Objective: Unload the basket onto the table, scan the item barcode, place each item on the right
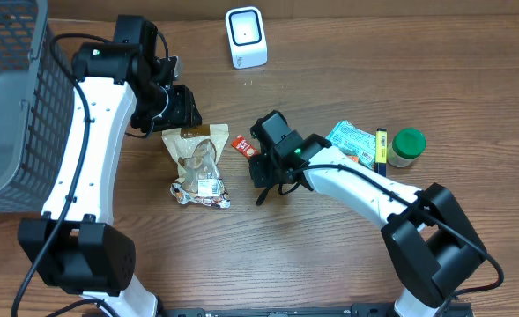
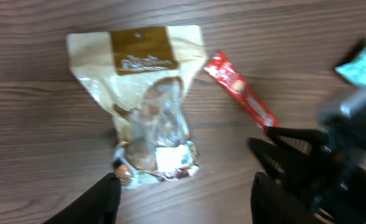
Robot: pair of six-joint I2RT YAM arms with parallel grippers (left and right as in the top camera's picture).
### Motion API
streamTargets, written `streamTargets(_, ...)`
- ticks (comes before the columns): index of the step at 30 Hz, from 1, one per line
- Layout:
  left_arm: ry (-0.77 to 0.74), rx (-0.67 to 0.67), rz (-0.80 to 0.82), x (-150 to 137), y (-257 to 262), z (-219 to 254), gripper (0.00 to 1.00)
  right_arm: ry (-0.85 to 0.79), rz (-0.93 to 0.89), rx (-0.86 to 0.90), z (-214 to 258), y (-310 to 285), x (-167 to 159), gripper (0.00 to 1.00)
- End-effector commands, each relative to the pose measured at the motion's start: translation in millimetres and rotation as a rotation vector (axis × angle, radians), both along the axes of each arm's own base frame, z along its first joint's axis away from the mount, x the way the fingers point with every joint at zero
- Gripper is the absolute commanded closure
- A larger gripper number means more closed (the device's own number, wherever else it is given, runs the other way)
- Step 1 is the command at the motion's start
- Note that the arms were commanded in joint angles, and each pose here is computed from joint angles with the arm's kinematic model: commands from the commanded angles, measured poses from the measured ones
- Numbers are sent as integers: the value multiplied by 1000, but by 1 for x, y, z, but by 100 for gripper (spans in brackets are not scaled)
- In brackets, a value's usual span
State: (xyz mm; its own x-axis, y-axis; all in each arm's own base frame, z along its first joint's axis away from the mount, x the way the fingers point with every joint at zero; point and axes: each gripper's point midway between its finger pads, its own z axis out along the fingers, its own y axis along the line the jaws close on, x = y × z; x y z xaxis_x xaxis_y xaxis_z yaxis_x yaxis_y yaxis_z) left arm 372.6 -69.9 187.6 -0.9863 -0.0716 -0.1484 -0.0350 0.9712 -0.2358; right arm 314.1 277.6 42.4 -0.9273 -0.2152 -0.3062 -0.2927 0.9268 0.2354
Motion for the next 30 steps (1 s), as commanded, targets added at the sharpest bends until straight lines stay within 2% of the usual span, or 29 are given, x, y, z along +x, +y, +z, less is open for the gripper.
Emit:
streamTargets(1,27,78,79,7,21,-15,42,-111,-59,-126,8,-23,18,66)
streamTargets(5,38,87,100,10,25,-22,38,-120,-33,-196,5,-35,16,66)
streamTargets(6,41,88,100,11,25,-23,32,-118,-20,-208,4,-37,15,66)
streamTargets(9,41,110,105,14,29,-27,2,-111,11,-227,2,-39,12,66)
streamTargets(10,40,122,107,15,30,-28,0,-107,15,-232,0,-39,12,66)
streamTargets(22,-8,214,247,28,52,-27,0,-95,62,-255,-6,-42,6,71)
streamTargets(30,-26,209,286,34,66,-26,0,-72,125,-220,-16,-34,0,70)
